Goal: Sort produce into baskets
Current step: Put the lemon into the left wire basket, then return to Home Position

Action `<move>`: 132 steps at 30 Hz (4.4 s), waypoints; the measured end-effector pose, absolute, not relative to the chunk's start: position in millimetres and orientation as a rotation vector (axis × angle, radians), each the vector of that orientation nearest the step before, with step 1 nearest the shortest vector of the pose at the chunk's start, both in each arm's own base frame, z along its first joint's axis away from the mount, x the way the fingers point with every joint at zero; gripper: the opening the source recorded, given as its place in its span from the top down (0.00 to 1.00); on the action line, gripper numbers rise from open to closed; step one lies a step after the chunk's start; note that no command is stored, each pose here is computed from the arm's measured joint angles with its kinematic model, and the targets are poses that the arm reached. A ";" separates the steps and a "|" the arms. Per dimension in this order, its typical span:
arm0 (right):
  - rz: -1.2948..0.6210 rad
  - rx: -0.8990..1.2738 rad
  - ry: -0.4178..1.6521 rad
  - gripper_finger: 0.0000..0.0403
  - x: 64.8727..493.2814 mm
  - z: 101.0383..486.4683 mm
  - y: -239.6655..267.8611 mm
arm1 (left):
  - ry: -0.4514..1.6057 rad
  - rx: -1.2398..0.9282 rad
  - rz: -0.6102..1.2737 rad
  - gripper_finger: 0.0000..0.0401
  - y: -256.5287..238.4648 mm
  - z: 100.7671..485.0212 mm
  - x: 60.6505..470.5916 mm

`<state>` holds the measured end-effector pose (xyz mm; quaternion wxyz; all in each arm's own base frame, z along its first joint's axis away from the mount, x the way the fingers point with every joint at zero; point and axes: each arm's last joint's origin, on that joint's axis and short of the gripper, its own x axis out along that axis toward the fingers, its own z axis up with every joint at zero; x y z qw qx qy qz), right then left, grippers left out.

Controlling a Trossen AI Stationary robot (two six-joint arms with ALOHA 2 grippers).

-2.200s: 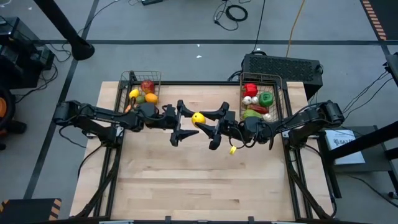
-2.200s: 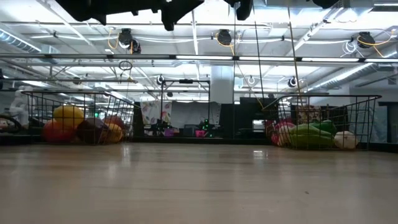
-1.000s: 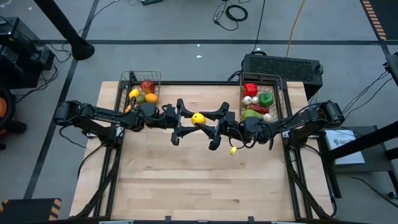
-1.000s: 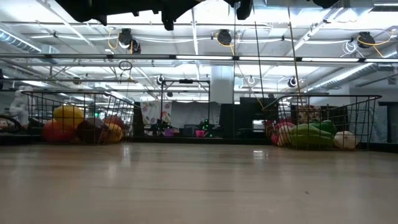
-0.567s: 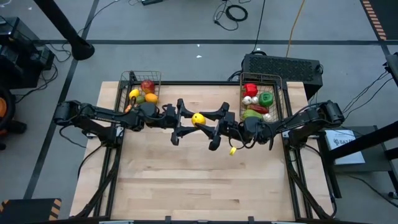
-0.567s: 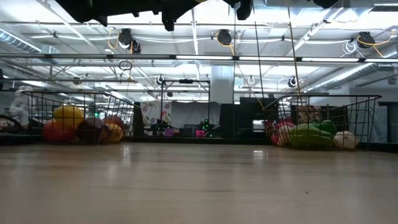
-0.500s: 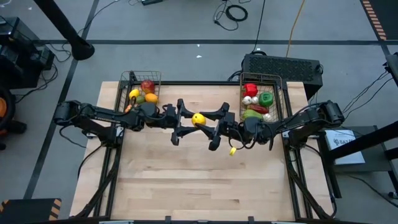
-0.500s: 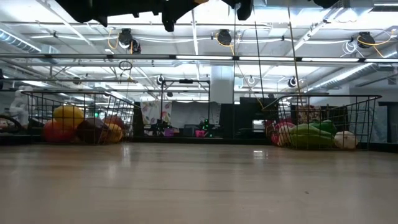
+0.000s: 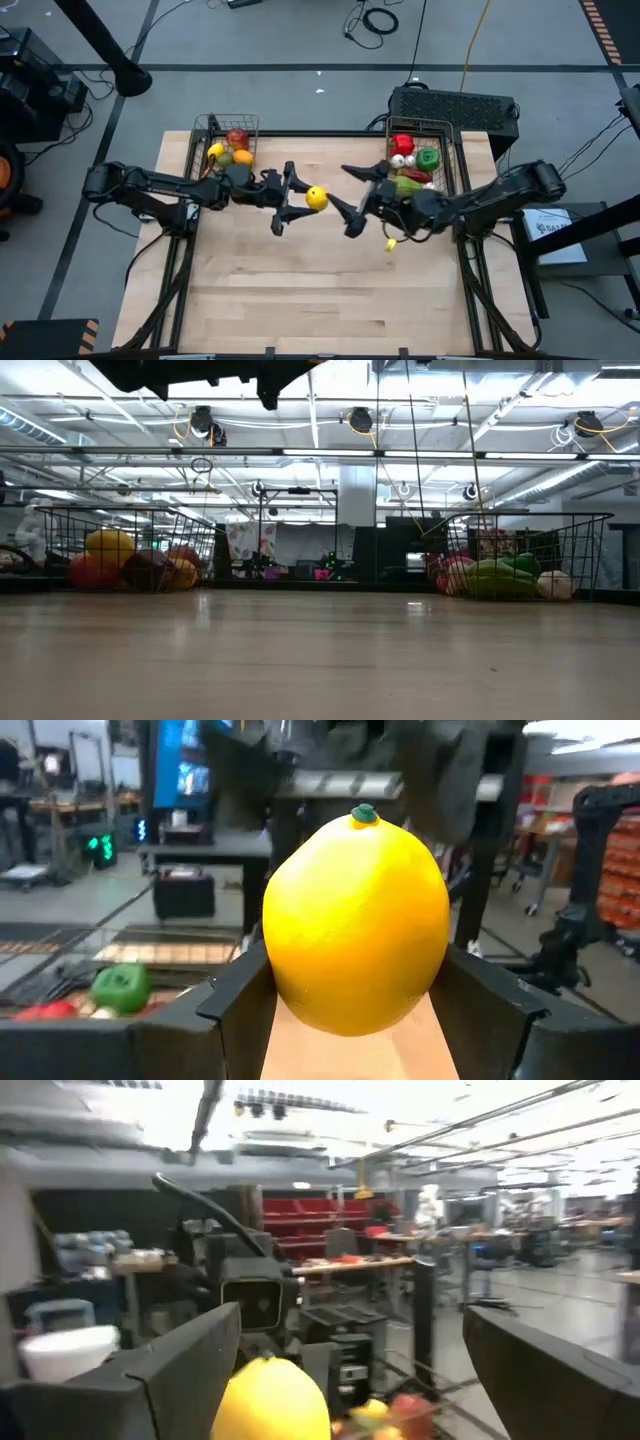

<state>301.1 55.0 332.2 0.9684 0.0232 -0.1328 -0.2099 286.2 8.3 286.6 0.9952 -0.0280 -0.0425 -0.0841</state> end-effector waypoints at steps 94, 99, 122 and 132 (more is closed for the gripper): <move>-0.246 -0.144 0.349 0.91 245.3 294.4 71.5 | 0.089 -0.078 0.058 0.82 -9.9 236.2 119.6; -0.245 -0.115 0.342 0.96 235.1 277.2 66.2 | 0.116 -0.069 0.007 0.98 -17.3 208.0 120.9; -0.184 -0.006 0.195 1.00 177.4 230.3 47.0 | -0.051 -0.008 -0.026 0.97 -20.3 173.2 115.6; -0.163 0.056 0.086 1.00 156.8 202.1 40.2 | -0.056 0.003 -0.018 0.97 -17.1 172.4 102.5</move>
